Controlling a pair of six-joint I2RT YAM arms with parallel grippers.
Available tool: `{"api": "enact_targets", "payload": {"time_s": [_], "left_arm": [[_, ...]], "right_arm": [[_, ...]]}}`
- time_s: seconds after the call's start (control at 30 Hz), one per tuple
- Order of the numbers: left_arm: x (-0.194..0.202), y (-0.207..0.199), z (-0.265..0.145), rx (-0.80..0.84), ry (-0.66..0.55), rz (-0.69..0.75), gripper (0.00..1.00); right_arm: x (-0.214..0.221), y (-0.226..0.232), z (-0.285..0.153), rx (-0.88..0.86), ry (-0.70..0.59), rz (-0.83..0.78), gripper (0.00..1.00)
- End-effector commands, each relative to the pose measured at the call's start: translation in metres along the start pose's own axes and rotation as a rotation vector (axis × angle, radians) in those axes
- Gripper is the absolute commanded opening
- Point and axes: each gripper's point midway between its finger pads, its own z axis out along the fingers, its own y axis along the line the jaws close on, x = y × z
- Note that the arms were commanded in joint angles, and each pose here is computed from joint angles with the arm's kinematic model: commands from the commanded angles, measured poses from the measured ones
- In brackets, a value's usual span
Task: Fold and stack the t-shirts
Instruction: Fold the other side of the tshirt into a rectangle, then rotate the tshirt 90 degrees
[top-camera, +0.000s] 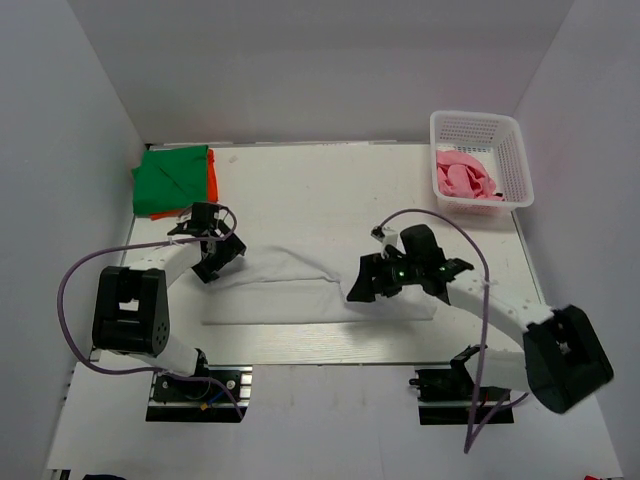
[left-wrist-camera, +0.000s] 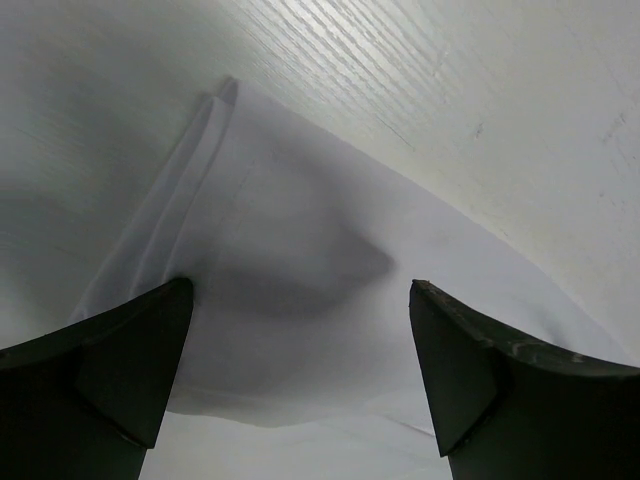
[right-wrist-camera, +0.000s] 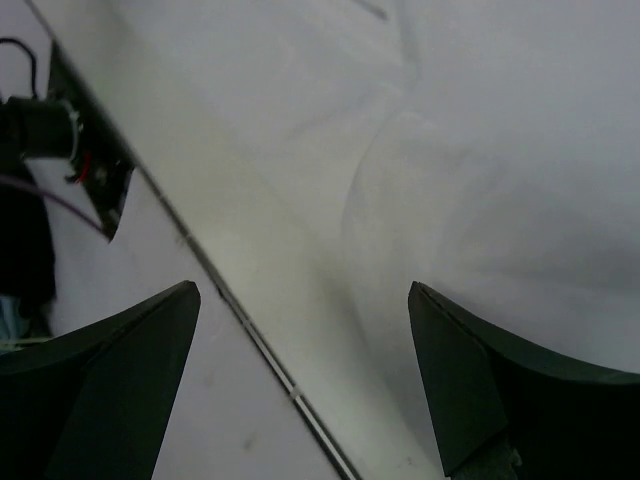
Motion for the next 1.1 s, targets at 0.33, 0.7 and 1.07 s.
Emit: {"api": "enact_targets", "payload": {"time_s": [0.33, 0.7, 1.07], "left_arm": [[-0.040, -0.006, -0.032, -0.037, -0.128, -0.001, 1.00], [-0.015, -0.050, -0.049, 0.241, -0.056, 0.115, 1.00], [0.068, 0.045, -0.011, -0.149, 0.121, 0.153, 1.00]], "right_arm": [[-0.017, -0.038, -0.032, 0.331, -0.123, 0.026, 0.90], [-0.011, -0.105, -0.007, 0.559, -0.040, 0.260, 0.90], [-0.042, -0.186, -0.009, 0.799, 0.002, 0.332, 0.90]]}}
